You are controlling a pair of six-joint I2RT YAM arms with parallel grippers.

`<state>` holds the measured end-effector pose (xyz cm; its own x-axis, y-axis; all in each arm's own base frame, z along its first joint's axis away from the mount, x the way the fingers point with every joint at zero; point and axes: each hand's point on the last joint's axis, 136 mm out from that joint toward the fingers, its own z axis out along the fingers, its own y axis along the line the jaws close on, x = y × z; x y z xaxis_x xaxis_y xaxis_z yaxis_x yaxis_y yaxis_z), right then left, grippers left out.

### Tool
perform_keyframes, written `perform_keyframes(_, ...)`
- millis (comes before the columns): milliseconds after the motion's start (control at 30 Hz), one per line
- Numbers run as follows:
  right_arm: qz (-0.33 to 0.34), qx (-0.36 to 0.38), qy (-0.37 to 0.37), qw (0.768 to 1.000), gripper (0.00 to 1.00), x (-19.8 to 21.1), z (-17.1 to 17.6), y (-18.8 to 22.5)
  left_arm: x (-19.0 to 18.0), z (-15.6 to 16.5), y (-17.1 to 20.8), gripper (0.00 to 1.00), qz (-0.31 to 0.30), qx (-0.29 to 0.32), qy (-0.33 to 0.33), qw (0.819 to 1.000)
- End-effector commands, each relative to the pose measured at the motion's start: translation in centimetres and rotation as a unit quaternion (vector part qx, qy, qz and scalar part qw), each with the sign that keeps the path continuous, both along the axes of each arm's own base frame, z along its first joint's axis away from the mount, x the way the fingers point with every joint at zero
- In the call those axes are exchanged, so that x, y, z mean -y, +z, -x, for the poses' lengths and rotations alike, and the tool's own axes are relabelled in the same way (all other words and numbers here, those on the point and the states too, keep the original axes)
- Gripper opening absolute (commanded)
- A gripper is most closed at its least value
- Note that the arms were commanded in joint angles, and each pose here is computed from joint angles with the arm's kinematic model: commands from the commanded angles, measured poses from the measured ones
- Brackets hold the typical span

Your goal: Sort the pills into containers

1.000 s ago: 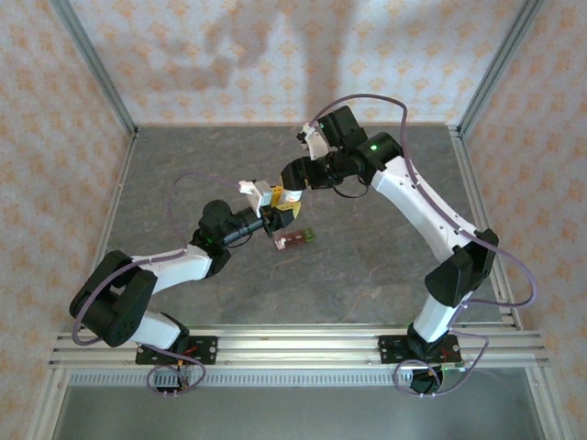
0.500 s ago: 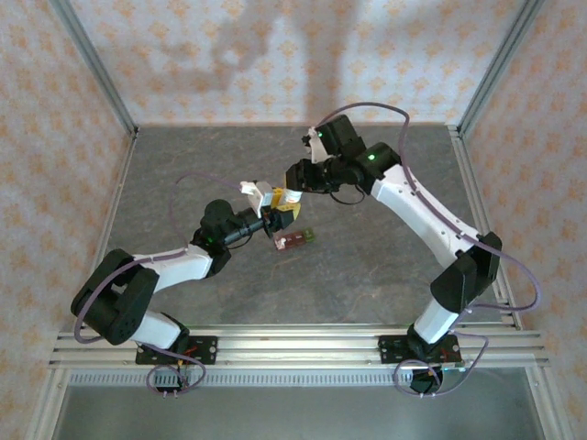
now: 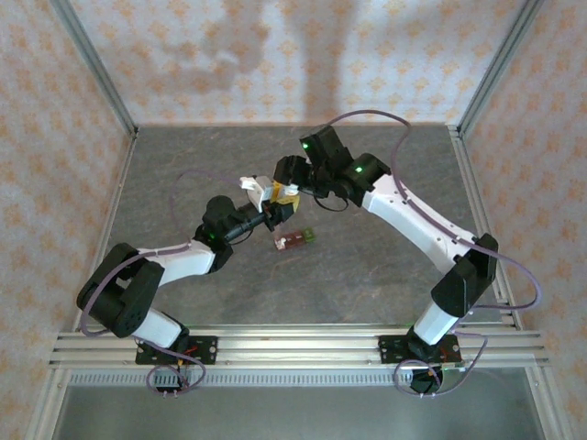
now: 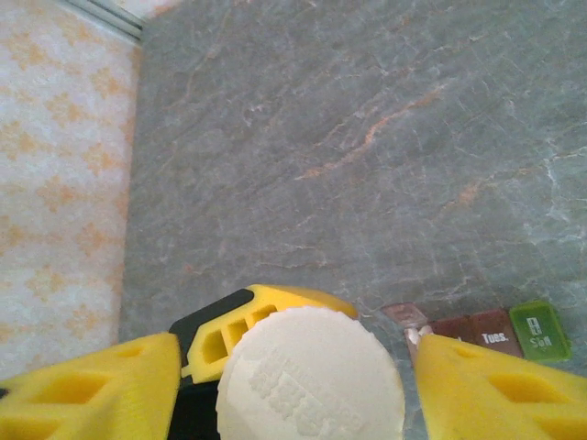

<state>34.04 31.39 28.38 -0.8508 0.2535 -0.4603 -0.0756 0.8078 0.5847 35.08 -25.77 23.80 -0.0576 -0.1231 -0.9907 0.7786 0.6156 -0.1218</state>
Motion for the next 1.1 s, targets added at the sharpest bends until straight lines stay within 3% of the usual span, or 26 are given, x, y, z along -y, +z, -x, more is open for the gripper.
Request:
perform_keyframes(0, -0.026, 0.046, 0.011, 0.999, 0.76, 1.6, 0.0, 4.4, -0.5, -0.7, 2.7, 0.00, 0.022, 0.046, 0.008, 0.999)
perform_keyframes(100, -0.023, 0.060, 0.054, 0.996, 0.81, 1.9, 0.7, 5.5, -0.5, -0.6, 2.9, 0.00, 0.024, 0.046, -0.003, 0.999)
perform_keyframes(267, 0.037, 0.079, 0.118, 0.989, 0.80, 2.7, 0.8, 5.0, -0.4, -0.5, 3.3, 0.00, 0.030, 0.045, -0.026, 0.998)
perform_keyframes(400, 0.048, 0.088, 0.164, 0.981, 0.79, 1.9, 0.7, 5.0, -0.4, -0.4, 3.5, 0.00, 0.034, 0.039, -0.040, 0.998)
perform_keyframes(733, 0.044, 0.049, 0.193, 0.979, 0.72, -0.1, -0.2, 3.0, -0.2, -0.3, 4.1, 0.00, 0.041, 0.035, -0.057, 0.997)
perform_keyframes(900, 0.041, 0.044, 0.192, 0.979, 0.64, -0.3, -0.3, 2.6, -0.3, -0.3, 3.9, 0.00, 0.041, 0.032, -0.057, 0.997)
perform_keyframes(1067, 0.038, 0.036, 0.191, 0.980, 0.49, -0.3, -0.2, 2.2, -0.3, -0.3, 3.8, 0.00, 0.043, 0.030, -0.056, 0.997)
